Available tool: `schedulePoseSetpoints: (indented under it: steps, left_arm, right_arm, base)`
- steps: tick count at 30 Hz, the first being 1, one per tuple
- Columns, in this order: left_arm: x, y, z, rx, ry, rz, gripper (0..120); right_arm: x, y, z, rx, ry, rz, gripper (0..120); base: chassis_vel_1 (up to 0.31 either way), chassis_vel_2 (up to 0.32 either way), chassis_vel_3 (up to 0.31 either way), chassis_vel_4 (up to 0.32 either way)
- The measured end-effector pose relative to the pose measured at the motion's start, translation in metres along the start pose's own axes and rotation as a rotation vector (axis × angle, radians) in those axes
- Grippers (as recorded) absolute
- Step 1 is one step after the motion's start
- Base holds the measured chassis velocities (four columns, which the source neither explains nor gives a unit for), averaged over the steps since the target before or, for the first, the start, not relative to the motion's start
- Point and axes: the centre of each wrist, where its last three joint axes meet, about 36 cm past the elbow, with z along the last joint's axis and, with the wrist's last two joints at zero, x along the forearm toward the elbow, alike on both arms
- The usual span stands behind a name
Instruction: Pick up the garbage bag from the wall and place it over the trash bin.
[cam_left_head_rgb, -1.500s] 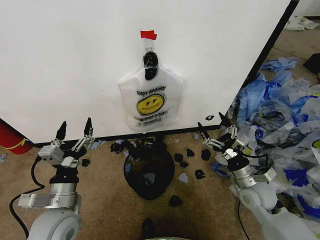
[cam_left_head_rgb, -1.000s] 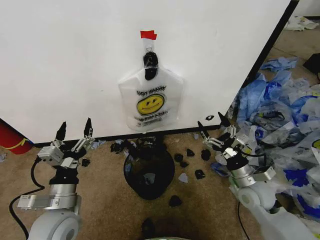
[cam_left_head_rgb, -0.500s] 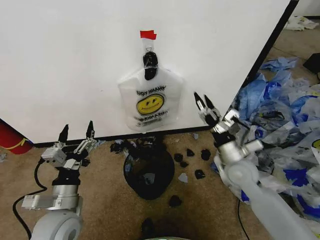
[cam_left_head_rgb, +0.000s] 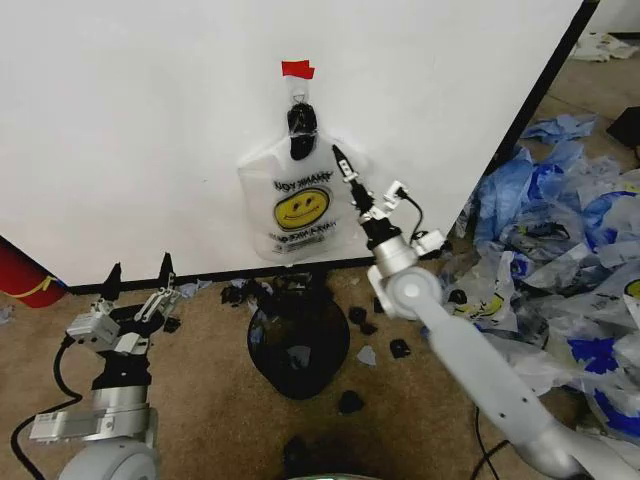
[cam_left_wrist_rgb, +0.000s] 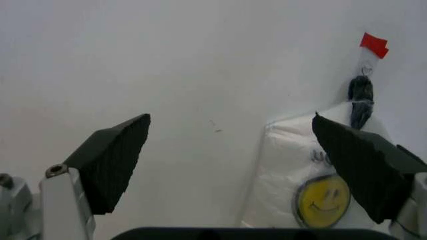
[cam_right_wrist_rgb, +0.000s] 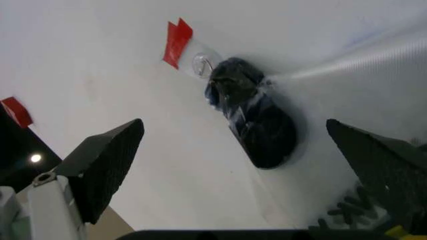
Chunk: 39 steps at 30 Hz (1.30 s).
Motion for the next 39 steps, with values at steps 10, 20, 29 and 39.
schedulePoseSetpoints:
  steps: [10,20,29,39]
  left_arm:
    - [0.002,-0.006,-0.002,0.032,-0.006,-0.008,94]
    - [0.004,-0.008,-0.005,0.037,-0.006,-0.010,94]
    - [0.006,-0.008,-0.005,0.039,-0.004,-0.010,94]
    - [0.009,-0.010,-0.002,0.047,0.006,-0.009,94]
  right_arm:
    - [-0.020,-0.012,0.025,-0.029,0.003,0.010,100]
    - [-0.044,-0.022,0.038,-0.024,0.015,-0.012,100]
    - [-0.053,-0.026,0.029,0.006,0.017,-0.025,100]
    - [-0.057,-0.026,0.024,0.022,0.019,-0.050,100]
  base:
    - [0.000,0.000,0.000,0.000]
    - [0.000,0.000,0.000,0.000]
    - [0.000,0.000,0.000,0.000]
    - [0.000,0.000,0.000,0.000]
